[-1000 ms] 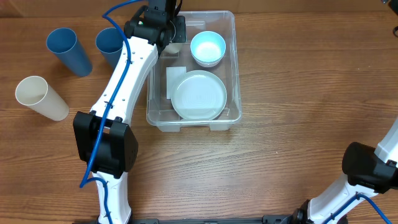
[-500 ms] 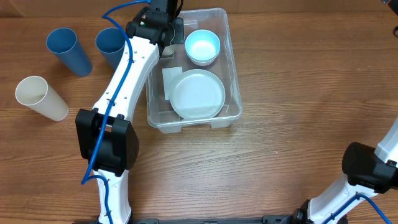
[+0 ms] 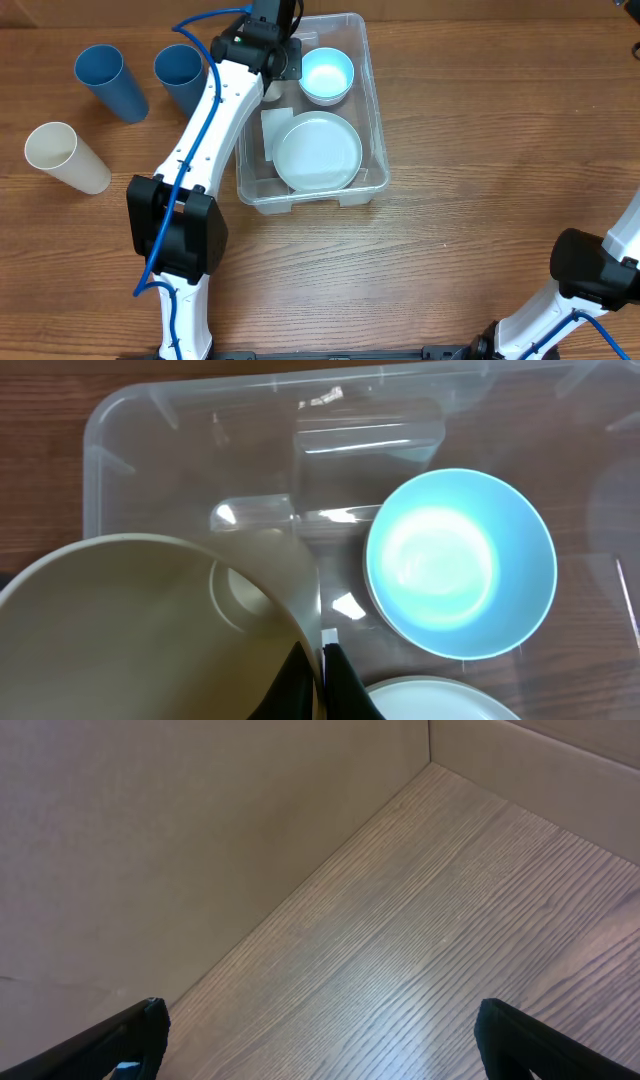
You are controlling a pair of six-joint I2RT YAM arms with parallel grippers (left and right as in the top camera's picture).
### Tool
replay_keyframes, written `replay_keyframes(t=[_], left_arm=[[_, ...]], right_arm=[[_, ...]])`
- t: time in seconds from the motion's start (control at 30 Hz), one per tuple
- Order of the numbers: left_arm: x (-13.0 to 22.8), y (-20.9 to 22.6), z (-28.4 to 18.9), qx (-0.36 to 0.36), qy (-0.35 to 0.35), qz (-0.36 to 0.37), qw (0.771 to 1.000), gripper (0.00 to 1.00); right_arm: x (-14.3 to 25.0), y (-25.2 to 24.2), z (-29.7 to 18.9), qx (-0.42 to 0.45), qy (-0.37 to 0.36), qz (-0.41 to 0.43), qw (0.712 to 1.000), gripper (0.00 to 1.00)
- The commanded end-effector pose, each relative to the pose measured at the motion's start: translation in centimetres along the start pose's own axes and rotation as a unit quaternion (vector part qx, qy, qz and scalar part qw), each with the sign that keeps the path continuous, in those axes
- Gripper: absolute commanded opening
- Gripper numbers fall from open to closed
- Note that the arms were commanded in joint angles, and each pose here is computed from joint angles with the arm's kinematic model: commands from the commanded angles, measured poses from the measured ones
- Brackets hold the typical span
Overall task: Pack container
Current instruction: 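Carry the cream cup into the bin's back-left corner and release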
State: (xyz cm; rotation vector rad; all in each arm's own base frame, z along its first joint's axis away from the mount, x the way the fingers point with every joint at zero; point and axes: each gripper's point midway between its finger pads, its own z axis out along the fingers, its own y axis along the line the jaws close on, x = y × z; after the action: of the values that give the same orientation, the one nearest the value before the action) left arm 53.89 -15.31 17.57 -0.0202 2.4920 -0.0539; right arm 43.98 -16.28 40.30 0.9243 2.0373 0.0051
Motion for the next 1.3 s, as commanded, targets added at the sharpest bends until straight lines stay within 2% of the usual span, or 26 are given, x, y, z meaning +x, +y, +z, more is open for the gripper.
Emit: replay_keyframes(t=[0.0, 0.4, 0.43, 0.5, 0.57, 0.67, 0.8, 0.87, 0.93, 1.0, 1.1, 1.27], left_arm=[[-0.8, -0.2, -0.5, -0.008, -0.015, 0.004, 1.000, 0.04], [-2.6, 0.9, -0.6, -0.040, -0.054, -0.004, 0.998, 0.04], [-2.6, 0.9, -0.6, -0.040, -0.054, -0.004, 0.998, 0.13], [-2.8, 0.9, -0.6, -0.041, -0.057, -0.005, 0.998, 0.38], [-3.0, 1.0, -0.6, -0.042, -0.062, -0.006, 0.997, 0.57], [-3.3, 0.9, -0.7, -0.040, -0.067, -0.007, 0.997, 0.71], [-3.6, 0.8, -0.7, -0.038, -0.075, -0.009, 0.996, 0.79], [-4.3, 0.9, -1.2, -0.042, -0.086, -0.011, 0.995, 0.87], [-4.7, 0.8, -2.8, -0.037, -0.084, -0.010, 0.996, 0.93], [-5.2, 0.9, -6.7, -0.035, -0.079, -0.007, 0.996, 1.00], [-4.4, 1.3, -11.2, -0.024, -0.052, -0.001, 0.998, 1.00], [-0.4, 3.4, -18.0, -0.028, 0.007, -0.010, 1.000, 1.00]], right_arm=[[-0.5, -0.1, -0.7, 0.000, -0.012, 0.003, 1.000, 1.00], [-0.5, -0.1, -0.7, 0.000, -0.012, 0.003, 1.000, 1.00], [-0.5, -0.1, -0.7, 0.000, -0.012, 0.003, 1.000, 1.00], [-0.5, -0.1, -0.7, 0.000, -0.012, 0.003, 1.000, 1.00], [-0.5, -0.1, -0.7, 0.000, -0.012, 0.003, 1.000, 1.00], [-0.5, -0.1, -0.7, 0.000, -0.012, 0.003, 1.000, 1.00], [-0.5, -0.1, -0.7, 0.000, -0.012, 0.003, 1.000, 1.00], [-0.5, -0.1, -0.7, 0.000, -0.012, 0.003, 1.000, 1.00], [-0.5, -0.1, -0.7, 0.000, -0.012, 0.003, 1.000, 1.00], [-0.5, -0.1, -0.7, 0.000, -0.012, 0.003, 1.000, 1.00], [-0.5, -0.1, -0.7, 0.000, -0.012, 0.003, 1.000, 1.00], [-0.5, -0.1, -0.7, 0.000, -0.012, 0.003, 1.000, 1.00]])
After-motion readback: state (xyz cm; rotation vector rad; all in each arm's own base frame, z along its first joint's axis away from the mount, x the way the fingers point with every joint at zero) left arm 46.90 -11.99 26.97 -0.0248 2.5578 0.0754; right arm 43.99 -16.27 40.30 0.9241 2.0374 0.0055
